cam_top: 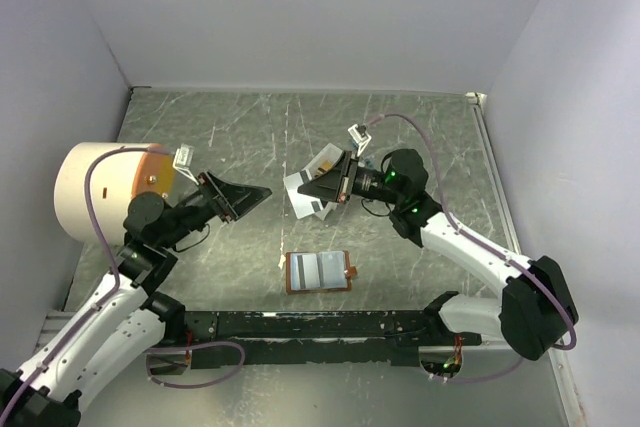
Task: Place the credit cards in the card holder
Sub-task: Pick up the credit card from the storage box.
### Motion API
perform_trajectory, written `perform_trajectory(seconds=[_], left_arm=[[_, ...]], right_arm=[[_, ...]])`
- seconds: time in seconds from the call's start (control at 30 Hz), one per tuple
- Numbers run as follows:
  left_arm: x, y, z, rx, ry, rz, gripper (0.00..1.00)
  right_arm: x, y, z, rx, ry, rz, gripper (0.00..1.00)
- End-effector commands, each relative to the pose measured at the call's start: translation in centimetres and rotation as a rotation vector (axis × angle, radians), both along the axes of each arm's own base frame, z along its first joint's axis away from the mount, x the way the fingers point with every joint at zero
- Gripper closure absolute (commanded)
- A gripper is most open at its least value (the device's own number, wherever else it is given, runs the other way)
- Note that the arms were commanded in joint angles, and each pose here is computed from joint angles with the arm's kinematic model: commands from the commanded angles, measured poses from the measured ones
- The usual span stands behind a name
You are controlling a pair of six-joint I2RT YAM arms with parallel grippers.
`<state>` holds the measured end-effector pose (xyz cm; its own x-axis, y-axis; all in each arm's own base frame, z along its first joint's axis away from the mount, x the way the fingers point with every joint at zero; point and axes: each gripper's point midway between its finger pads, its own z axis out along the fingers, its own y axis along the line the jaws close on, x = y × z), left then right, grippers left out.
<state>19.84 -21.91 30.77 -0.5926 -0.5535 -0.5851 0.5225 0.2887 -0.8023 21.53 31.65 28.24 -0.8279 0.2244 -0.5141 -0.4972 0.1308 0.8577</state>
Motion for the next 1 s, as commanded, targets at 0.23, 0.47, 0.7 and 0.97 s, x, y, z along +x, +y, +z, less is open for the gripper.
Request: perform_trajectory(seconds=[0.23, 0.47, 0.7, 0.97], left_arm=[[-0.3, -1.7, 2.2, -0.150, 0.003, -0.137, 0.31], [-0.8, -2.4, 1.7, -0.197, 0.018, -0.211, 0.31], [-0.7, -2.7, 1.2, -0.217, 0.023, -0.233, 0.41], [-0.2, -3.0, 0.6, -0.170, 0.027, -0.227, 0.57]], right_arm=[[-3.5, -0.4, 4.8, 0.254, 0.031, 0.159, 1.00], [-3.2, -0.1, 3.6, 0.263, 0.067, 0.161, 1.00], [-2.9, 0.5, 2.9, 0.259, 0.092, 0.167, 1.00], [-2.3, 1.2, 0.9, 0.181, 0.117, 0.129, 1.00]])
